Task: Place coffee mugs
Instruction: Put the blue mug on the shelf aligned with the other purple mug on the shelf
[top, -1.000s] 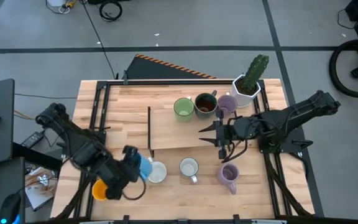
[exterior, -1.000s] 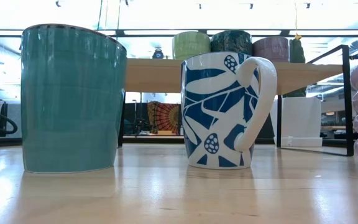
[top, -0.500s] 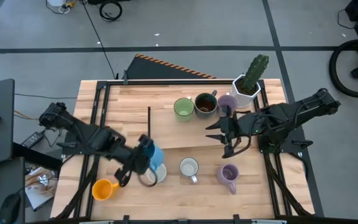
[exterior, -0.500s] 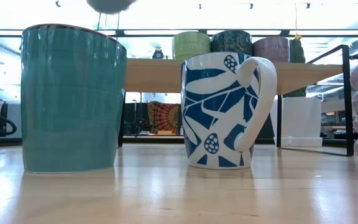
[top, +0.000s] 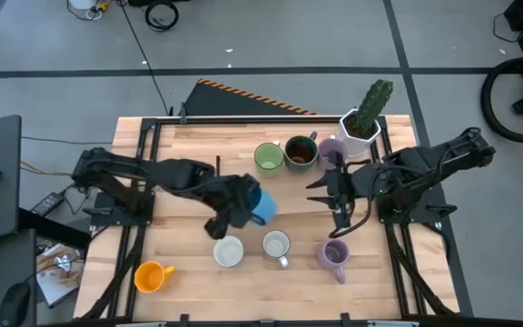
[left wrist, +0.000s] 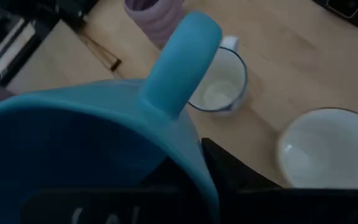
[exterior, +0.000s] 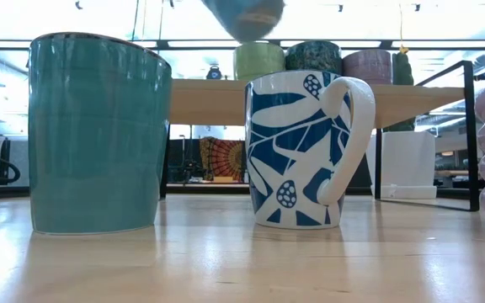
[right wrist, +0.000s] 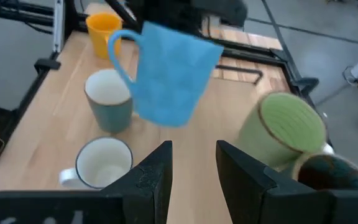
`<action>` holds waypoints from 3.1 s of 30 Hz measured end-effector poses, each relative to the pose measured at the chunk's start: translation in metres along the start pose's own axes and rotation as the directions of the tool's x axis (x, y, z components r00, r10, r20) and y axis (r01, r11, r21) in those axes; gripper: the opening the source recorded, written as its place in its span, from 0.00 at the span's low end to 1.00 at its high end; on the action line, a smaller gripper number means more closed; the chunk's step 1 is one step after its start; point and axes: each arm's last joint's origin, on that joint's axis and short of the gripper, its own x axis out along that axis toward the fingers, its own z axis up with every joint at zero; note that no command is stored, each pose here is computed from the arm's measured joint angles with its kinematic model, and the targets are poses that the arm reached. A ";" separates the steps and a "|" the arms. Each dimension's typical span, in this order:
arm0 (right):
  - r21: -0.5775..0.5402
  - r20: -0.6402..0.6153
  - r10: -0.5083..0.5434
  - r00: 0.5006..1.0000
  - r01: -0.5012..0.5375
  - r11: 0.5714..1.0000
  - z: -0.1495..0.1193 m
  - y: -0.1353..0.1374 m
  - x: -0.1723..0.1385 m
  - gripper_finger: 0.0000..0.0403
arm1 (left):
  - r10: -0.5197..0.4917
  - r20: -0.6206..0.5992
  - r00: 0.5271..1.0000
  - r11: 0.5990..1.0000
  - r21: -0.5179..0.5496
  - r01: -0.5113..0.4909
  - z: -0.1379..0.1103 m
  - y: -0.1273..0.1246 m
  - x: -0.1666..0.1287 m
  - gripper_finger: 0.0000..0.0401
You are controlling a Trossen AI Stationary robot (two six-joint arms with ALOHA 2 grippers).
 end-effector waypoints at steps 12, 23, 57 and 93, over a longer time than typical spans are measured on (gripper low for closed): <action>0.079 -0.070 -0.040 0.997 0.046 0.996 -0.001 -0.005 -0.013 0.32 | 0.008 -0.023 1.000 0.997 0.078 -0.006 -0.009 0.021 0.034 0.07; 0.081 -0.029 0.044 0.999 -0.041 0.996 0.005 0.000 -0.006 0.32 | -0.023 -0.199 0.980 0.995 0.086 0.041 -0.021 0.011 0.033 0.07; 0.056 -0.060 0.041 0.997 -0.038 0.998 0.005 0.005 0.006 0.32 | 0.043 -0.305 0.951 0.999 0.041 -0.032 -0.023 0.005 0.032 0.43; 0.044 -0.051 0.038 0.998 -0.035 0.998 0.005 0.005 0.006 0.32 | 0.205 -0.263 0.943 0.978 0.033 -0.204 -0.005 0.000 -0.010 0.48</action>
